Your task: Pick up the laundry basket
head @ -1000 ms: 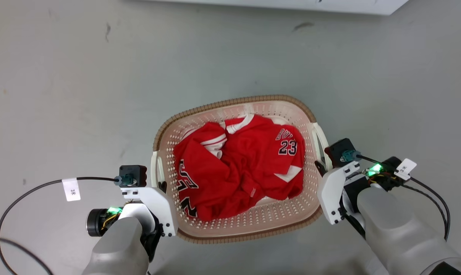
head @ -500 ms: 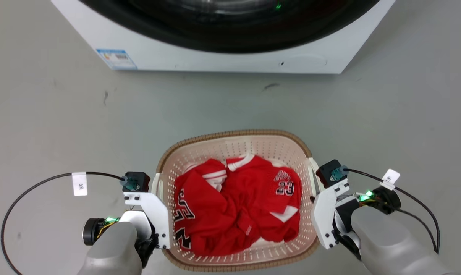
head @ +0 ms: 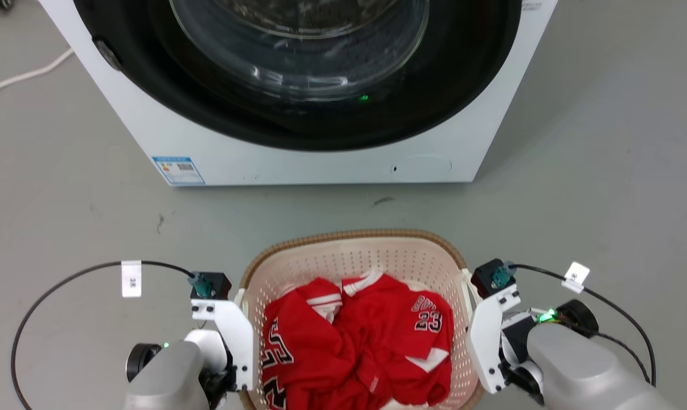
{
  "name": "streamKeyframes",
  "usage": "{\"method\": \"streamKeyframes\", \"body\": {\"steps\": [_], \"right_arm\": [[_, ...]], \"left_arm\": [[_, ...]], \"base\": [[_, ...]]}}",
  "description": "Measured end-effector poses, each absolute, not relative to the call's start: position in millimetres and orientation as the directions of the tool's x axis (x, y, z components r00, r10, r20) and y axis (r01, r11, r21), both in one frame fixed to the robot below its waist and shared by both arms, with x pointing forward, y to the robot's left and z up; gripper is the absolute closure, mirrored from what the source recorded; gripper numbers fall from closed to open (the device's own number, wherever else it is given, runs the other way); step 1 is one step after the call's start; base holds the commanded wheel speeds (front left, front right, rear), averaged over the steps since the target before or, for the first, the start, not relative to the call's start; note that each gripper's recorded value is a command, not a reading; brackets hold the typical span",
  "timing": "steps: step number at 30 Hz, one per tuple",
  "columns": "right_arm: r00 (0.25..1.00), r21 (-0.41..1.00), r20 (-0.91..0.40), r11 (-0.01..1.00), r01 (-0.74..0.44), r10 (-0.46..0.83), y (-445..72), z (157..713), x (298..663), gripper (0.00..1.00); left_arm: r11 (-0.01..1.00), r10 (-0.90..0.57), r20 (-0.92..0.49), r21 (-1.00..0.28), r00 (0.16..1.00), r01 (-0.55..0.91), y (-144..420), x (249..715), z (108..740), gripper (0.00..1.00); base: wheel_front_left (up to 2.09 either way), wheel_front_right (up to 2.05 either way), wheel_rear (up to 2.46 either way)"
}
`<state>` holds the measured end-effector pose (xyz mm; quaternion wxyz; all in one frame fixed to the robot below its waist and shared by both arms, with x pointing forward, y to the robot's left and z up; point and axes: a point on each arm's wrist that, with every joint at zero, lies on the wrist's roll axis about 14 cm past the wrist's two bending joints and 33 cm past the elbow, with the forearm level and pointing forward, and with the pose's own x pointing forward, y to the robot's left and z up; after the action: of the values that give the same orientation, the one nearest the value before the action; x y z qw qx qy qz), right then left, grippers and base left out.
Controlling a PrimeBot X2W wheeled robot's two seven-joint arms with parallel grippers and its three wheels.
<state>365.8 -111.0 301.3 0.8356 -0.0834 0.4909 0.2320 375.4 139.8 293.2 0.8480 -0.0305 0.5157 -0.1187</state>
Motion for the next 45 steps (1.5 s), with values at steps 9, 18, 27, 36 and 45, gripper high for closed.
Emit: {"method": "streamKeyframes", "body": {"steps": [9,18,27,36,45], "right_arm": [[0.423,0.086,-0.855,0.888,-0.452,0.299,-115.2,316.3,347.7,1.00],[0.434,0.077,-0.853,0.892,-0.446,0.291,-117.6,324.7,332.0,1.00],[0.442,0.072,-0.849,0.891,-0.448,0.290,-117.4,330.1,325.1,1.00],[0.455,0.062,-0.842,0.890,-0.451,0.290,-117.1,333.6,322.2,1.00],[0.459,0.061,-0.840,0.890,-0.452,0.290,-116.4,333.4,319.7,1.00]], "left_arm": [[0.966,-0.243,-0.867,-0.178,0.434,0.186,136.9,355.0,309.1,1.00],[0.966,-0.243,-0.869,-0.178,0.431,0.185,138.5,333.9,316.9,1.00],[0.967,-0.243,-0.867,-0.179,0.435,0.184,138.9,324.1,321.3,1.00],[0.967,-0.242,-0.861,-0.178,0.447,0.181,139.7,320.5,324.7,1.00],[0.968,-0.240,-0.860,-0.176,0.450,0.180,140.6,317.9,324.8,1.00]], "base": [[0.00,0.00,0.00],[0.00,0.00,0.00],[0.00,0.00,0.00],[0.00,0.00,0.00],[0.00,0.00,0.00]]}}
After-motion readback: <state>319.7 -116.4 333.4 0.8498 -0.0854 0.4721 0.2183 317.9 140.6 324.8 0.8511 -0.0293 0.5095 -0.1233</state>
